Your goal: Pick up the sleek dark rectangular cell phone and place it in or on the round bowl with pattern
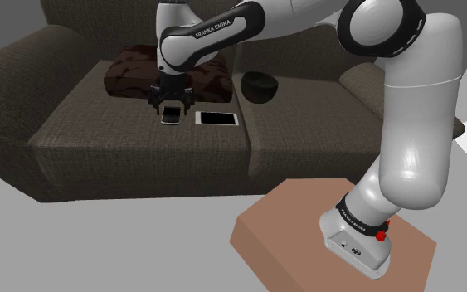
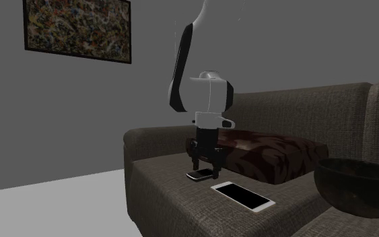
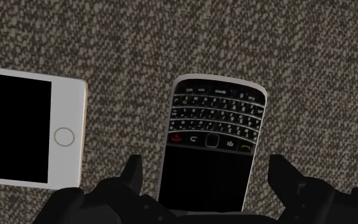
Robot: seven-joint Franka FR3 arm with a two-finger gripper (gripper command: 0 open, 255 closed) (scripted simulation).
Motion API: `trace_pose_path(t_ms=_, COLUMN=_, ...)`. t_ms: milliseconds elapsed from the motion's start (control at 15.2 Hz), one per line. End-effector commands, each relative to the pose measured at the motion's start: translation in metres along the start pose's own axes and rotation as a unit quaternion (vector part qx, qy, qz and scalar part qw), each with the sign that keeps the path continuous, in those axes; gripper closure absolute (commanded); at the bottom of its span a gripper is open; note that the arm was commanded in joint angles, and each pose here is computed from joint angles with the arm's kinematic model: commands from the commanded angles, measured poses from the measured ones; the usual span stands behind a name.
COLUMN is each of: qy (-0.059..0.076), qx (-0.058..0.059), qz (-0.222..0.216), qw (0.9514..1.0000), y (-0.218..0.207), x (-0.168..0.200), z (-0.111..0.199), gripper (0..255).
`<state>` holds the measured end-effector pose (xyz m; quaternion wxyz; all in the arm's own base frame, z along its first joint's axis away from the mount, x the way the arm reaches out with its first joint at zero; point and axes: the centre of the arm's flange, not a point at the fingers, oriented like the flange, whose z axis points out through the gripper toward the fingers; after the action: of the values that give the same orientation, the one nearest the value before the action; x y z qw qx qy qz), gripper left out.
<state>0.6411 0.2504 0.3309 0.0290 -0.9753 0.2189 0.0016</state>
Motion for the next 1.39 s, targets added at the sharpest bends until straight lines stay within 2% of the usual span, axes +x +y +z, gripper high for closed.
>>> trace_pose_path(t_ms=0, qy=0.0, qx=0.0, qz=0.0, qw=1.0, y=0.0, x=0.0, z=0.0, gripper=0)
trace_pose_path(t_ms=132, qy=0.0, qx=0.0, qz=0.0, qw=1.0, y=0.0, x=0.0, z=0.0, gripper=0)
trace_pose_path(t_ms=198, qy=0.0, qx=0.0, qz=0.0, qw=1.0, y=0.0, x=0.0, z=0.0, gripper=255)
trace_pose_path(t_ms=792, qy=0.0, qx=0.0, qz=0.0, qw=1.0, y=0.0, x=0.0, z=0.0, gripper=255)
trace_pose_path(t_ms=1320, qy=0.0, qx=0.0, qz=0.0, qw=1.0, y=-0.002, x=-0.001, z=-0.042, gripper=255)
